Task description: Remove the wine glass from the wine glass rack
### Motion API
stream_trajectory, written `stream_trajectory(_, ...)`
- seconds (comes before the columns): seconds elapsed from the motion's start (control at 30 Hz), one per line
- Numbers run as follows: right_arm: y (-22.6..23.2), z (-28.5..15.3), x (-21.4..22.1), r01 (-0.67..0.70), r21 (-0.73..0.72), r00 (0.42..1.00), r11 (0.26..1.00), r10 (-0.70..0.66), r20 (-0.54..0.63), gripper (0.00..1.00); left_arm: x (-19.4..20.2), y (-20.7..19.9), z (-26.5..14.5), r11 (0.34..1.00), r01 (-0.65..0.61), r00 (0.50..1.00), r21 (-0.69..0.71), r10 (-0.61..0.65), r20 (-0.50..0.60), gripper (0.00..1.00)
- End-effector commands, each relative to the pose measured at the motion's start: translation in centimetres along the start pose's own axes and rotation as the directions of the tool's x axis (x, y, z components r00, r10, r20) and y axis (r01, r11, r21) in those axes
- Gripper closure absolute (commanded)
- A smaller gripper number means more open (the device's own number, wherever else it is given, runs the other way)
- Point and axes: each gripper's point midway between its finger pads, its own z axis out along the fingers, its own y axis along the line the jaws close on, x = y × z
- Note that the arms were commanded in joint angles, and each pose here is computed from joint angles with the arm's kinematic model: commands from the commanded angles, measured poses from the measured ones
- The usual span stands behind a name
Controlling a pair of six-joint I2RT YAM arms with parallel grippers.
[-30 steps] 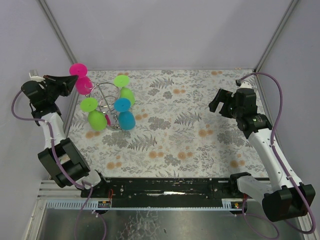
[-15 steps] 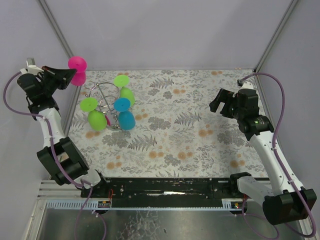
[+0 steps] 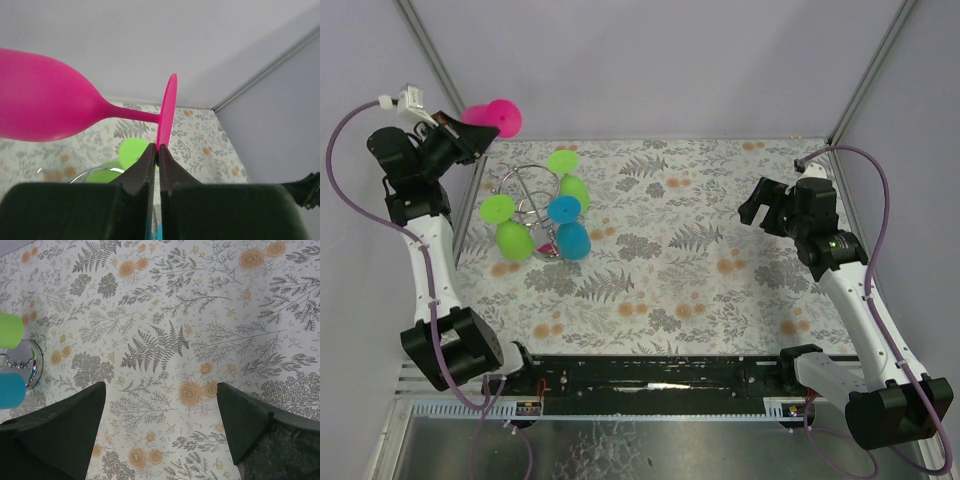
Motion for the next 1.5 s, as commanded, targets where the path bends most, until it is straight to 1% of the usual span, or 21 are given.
stream_trajectory(0.0, 1.1, -0.1, -0.7, -0.003, -0.049, 1.000, 0.999, 0.004, 0.018, 0.01, -2.5, -6.2, -0.2, 0.944, -0.321, 0.947, 0.072, 0.319, 0.040, 1.00)
stream_trajectory(0.17, 2.0, 0.1, -1.3, -0.026, -0.080, 0.999, 0.996, 0.028, 0.021, 0.01, -2.4, -11.5, 1.5, 0.856, -0.494, 0.869, 0.151, 0.493, 0.047, 1.00)
stream_trajectory(0.23, 2.7, 0.2, -1.9, -0.039, -0.097, 0.999, 0.994, 0.041, 0.017, 0.01, -1.3, -14.1, 2.4, 0.804, -0.560, 0.826, 0.199, 0.561, 0.057, 1.00)
stream_trajectory(0.37, 4.6, 0.1, -4.2, -0.046, -0.139, 0.999, 0.989, 0.046, -0.003, 0.01, 0.7, -17.7, 3.6, 0.721, -0.646, 0.757, 0.250, 0.648, 0.085, 1.00)
stream_trajectory(0.5, 6.3, 0.0, -6.5, -0.055, -0.176, 0.998, 0.983, 0.053, -0.021, 0.01, 3.9, -20.9, 4.5, 0.629, -0.709, 0.686, 0.320, 0.720, 0.103, 1.00)
stream_trajectory(0.6, 7.0, -0.2, -8.1, -0.063, -0.191, 0.998, 0.980, 0.058, -0.031, 0.01, 6.8, -22.9, 4.9, 0.547, -0.751, 0.622, 0.369, 0.774, 0.118, 1.00)
stream_trajectory(0.77, 7.4, -1.1, -10.1, -0.091, -0.213, 0.996, 0.973, 0.083, -0.044, 0.01, 12.9, -25.8, 4.6, 0.375, -0.803, 0.489, 0.463, 0.859, 0.153, 1.00)
stream_trajectory(0.8, 7.4, -1.3, -10.4, -0.102, -0.220, 0.995, 0.970, 0.096, -0.041, 0.01, 14.1, -26.0, 4.4, 0.340, -0.810, 0.461, 0.478, 0.873, 0.160, 1.00)
stream_trajectory(0.83, 7.4, -1.5, -10.6, -0.116, -0.225, 0.993, 0.967, 0.109, -0.042, 0.01, 15.4, -26.4, 4.2, 0.318, -0.805, 0.448, 0.500, 0.879, 0.161, 1.00)
stream_trajectory(1.0, 7.2, -2.6, -11.3, -0.158, -0.254, 0.987, 0.954, 0.153, -0.039, 0.01, 21.9, -26.8, 3.0, 0.125, -0.811, 0.287, 0.572, 0.936, 0.204, 1.00)
stream_trajectory(1.1, 7.9, -3.6, -11.7, -0.157, -0.303, 0.988, 0.940, 0.148, -0.051, 0.01, 24.3, -26.7, 2.5, 0.042, -0.801, 0.222, 0.597, 0.947, 0.231, 1.00)
stream_trajectory(1.23, 9.2, -4.7, -11.9, -0.164, -0.378, 0.985, 0.911, 0.135, -0.103, 0.01, 27.0, -26.4, 1.8, -0.068, -0.784, 0.136, 0.617, 0.951, 0.278, 1.00)
stream_trajectory(1.37, 10.9, -4.8, -11.1, -0.199, -0.478, 0.974, 0.856, 0.118, -0.194, 0.01, 29.6, -26.0, 1.2, -0.172, -0.760, 0.059, 0.627, 0.942, 0.330, 1.00)
stream_trajectory(1.47, 13.0, -5.7, -11.2, -0.244, -0.594, 0.964, 0.767, 0.123, -0.237, 0.01, 31.0, -25.6, 1.0, -0.221, -0.743, 0.023, 0.632, 0.935, 0.354, 1.00)
